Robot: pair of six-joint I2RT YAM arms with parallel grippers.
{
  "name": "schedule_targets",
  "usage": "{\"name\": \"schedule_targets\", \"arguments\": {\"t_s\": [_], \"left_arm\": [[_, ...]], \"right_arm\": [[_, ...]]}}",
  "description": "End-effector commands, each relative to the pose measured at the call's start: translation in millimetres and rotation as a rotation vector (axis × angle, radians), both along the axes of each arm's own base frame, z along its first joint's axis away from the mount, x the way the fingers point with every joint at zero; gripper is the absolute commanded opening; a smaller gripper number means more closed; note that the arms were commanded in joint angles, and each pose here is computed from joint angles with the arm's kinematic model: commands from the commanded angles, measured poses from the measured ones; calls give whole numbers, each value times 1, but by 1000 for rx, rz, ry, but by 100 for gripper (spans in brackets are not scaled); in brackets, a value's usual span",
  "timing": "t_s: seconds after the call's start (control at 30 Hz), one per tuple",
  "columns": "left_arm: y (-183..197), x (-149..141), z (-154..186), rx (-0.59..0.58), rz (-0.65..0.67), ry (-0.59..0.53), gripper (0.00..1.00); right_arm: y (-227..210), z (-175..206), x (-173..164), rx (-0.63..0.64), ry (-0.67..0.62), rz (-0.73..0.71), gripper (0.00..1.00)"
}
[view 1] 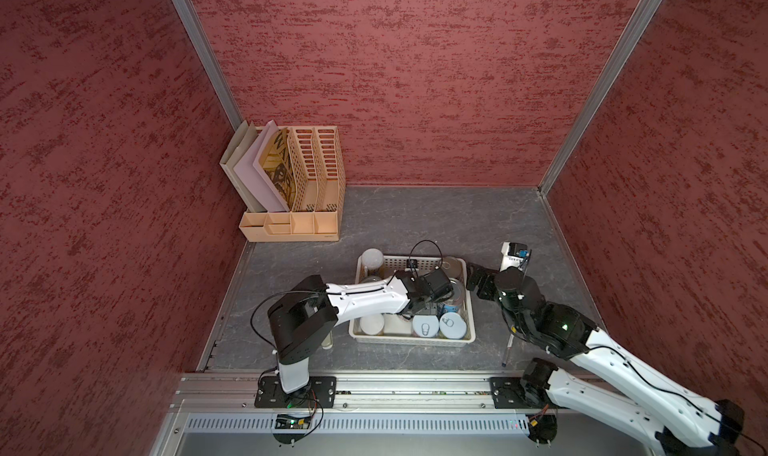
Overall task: Put the canned food in the basket
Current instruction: Place the canned food in the basket.
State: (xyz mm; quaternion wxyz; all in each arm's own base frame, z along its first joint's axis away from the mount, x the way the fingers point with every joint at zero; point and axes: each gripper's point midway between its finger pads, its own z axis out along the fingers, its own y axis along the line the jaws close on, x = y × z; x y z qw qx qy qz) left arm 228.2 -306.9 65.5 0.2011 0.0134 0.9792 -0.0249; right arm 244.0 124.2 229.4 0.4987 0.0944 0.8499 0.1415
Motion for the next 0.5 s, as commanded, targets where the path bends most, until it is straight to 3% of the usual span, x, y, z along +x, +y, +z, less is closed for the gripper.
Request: {"name": "schedule_targets", "arguments": {"t_s": [0.0, 0.3, 0.47], "left_arm": [[-3, 10, 46, -34, -21, -86, 100], [-10, 30, 120, -189, -57, -216, 100], [17, 45, 169, -257, -26, -329, 100]], "right_arm": [[1, 13, 6, 12, -38, -6, 98], [-18, 18, 19, -72, -114, -57, 98], [-24, 18, 32, -163, -201, -39, 98]]}}
